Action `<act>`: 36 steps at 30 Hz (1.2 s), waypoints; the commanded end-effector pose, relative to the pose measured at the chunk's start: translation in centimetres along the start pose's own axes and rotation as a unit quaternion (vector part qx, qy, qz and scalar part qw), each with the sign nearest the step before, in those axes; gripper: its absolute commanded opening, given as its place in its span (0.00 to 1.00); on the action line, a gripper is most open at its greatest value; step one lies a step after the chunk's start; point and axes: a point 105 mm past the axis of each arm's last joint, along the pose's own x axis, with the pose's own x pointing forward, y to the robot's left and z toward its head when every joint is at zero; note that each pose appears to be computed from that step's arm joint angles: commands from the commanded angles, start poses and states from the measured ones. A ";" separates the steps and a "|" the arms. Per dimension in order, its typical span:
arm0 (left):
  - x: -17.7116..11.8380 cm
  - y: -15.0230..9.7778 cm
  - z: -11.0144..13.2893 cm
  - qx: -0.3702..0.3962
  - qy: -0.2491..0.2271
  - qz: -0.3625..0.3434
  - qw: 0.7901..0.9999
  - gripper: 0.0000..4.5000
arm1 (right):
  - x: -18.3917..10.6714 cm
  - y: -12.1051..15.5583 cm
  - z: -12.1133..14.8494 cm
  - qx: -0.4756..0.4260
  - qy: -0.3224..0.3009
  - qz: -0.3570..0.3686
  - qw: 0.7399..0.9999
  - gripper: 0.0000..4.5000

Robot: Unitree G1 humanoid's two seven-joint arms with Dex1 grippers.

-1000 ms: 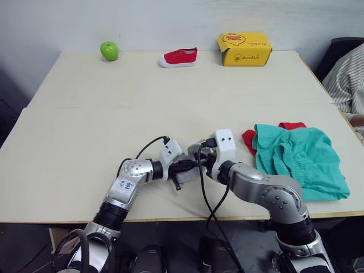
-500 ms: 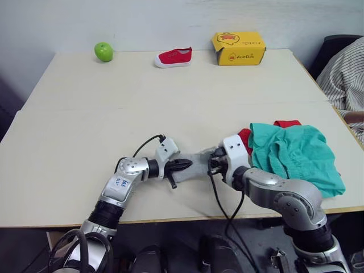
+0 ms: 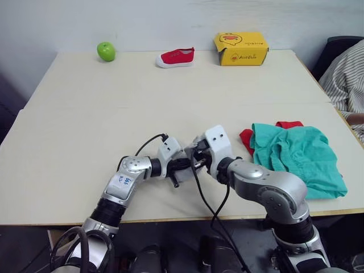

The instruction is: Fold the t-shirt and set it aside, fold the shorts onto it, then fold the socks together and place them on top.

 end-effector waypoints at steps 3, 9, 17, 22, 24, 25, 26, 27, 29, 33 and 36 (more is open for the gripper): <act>-1.7 1.3 -2.0 -0.029 0.025 0.034 0.999 0.00 | 0.9 0.6 -0.2 -0.004 0.001 0.004 1.000 0.01; -3.5 0.7 -0.1 -0.008 -0.015 0.002 1.000 0.00 | 1.8 1.1 0.3 -0.009 -0.006 0.016 1.000 0.01; -6.0 0.6 0.7 -0.021 -0.034 -0.007 0.999 0.00 | 2.2 1.1 0.3 -0.019 -0.014 0.029 0.999 0.01; -7.0 1.4 0.1 -0.029 -0.026 0.024 0.999 0.00 | 2.2 1.9 0.9 -0.032 -0.033 0.056 0.997 0.01; -7.2 1.7 -0.6 -0.031 -0.012 0.040 0.999 0.00 | 2.1 2.6 1.4 -0.035 -0.042 0.076 0.996 0.01; -7.3 1.8 -0.9 -0.031 -0.006 0.044 0.999 0.00 | 2.1 2.8 1.5 -0.036 -0.045 0.084 0.995 0.01; -7.3 1.9 -1.1 -0.031 -0.002 0.045 0.998 0.00 | 2.0 2.9 1.7 -0.037 -0.047 0.089 0.994 0.01; -7.3 1.9 -1.4 -0.033 0.000 0.047 0.998 0.00 | 2.1 3.0 1.6 -0.036 -0.047 0.095 0.994 0.01; -7.0 1.9 -2.2 -0.052 0.003 0.054 0.997 0.00 | 2.1 3.5 1.4 -0.039 -0.040 0.116 0.992 0.01; -6.8 1.7 -3.0 -0.066 0.010 0.054 0.996 0.00 | 2.3 4.1 1.0 -0.036 -0.032 0.147 0.988 0.27; -6.7 1.6 -3.4 -0.072 0.010 0.052 0.996 0.00 | 2.4 4.7 0.6 -0.055 -0.030 0.180 0.982 0.50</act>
